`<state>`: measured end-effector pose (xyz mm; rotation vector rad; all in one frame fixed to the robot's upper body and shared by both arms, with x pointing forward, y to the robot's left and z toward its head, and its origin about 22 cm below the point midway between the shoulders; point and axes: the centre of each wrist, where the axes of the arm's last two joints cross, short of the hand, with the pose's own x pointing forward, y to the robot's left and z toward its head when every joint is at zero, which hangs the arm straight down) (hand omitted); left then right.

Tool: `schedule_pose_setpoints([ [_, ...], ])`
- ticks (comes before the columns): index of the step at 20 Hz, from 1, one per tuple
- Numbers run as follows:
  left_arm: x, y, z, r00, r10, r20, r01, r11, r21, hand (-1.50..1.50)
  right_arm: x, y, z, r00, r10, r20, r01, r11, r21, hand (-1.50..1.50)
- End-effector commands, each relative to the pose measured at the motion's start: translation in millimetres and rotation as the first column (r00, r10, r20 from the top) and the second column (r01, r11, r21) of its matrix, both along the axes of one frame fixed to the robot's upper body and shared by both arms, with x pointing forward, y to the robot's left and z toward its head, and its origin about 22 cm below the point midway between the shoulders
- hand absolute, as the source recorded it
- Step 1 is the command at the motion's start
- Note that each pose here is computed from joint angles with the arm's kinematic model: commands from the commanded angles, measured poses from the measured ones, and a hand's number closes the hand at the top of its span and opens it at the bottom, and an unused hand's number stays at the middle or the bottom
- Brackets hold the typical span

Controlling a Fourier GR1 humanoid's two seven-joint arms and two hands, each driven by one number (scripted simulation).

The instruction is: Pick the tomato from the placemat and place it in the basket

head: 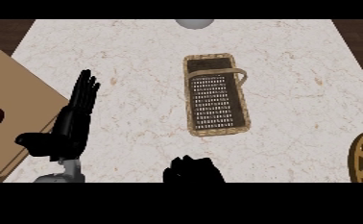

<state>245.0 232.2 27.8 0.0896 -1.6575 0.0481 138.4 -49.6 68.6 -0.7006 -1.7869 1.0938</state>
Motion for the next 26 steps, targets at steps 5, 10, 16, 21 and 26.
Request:
schedule_pose_setpoints([
  [5, -4.1, 8.3, -0.2, 1.0, 0.028, 0.003, -0.028, 1.0, 0.008, 0.0, -31.1, 13.5, 72.5, 0.992, -0.086, -0.091, 0.107, 0.963, 0.247, 1.5],
  [10, -8.9, -0.9, -3.4, 1.0, 0.021, 0.0, -0.021, 1.0, 0.001, 0.0, -27.2, -1.0, 109.0, 0.973, -0.23, -0.022, 0.231, 0.962, 0.148, 1.5],
  [16, 0.4, 11.7, 2.5, 1.0, 0.012, 0.005, -0.012, 1.0, 0.01, 0.0, -21.5, -4.2, 136.7, 0.964, -0.26, -0.052, 0.266, 0.947, 0.182, 1.5],
  [21, -1.9, -2.8, 4.1, 1.0, 0.013, 0.014, -0.014, 1.0, 0.004, 0.0, -5.5, -19.7, 159.1, 0.948, -0.314, -0.043, 0.317, 0.931, 0.18, 1.5],
  [26, -2.4, -4.0, 10.6, 1.0, -0.023, 0.02, 0.022, 1.0, 0.015, 0.0, 20.2, -23.2, 168.8, 0.948, -0.317, -0.029, 0.318, 0.94, 0.12, 1.5],
])
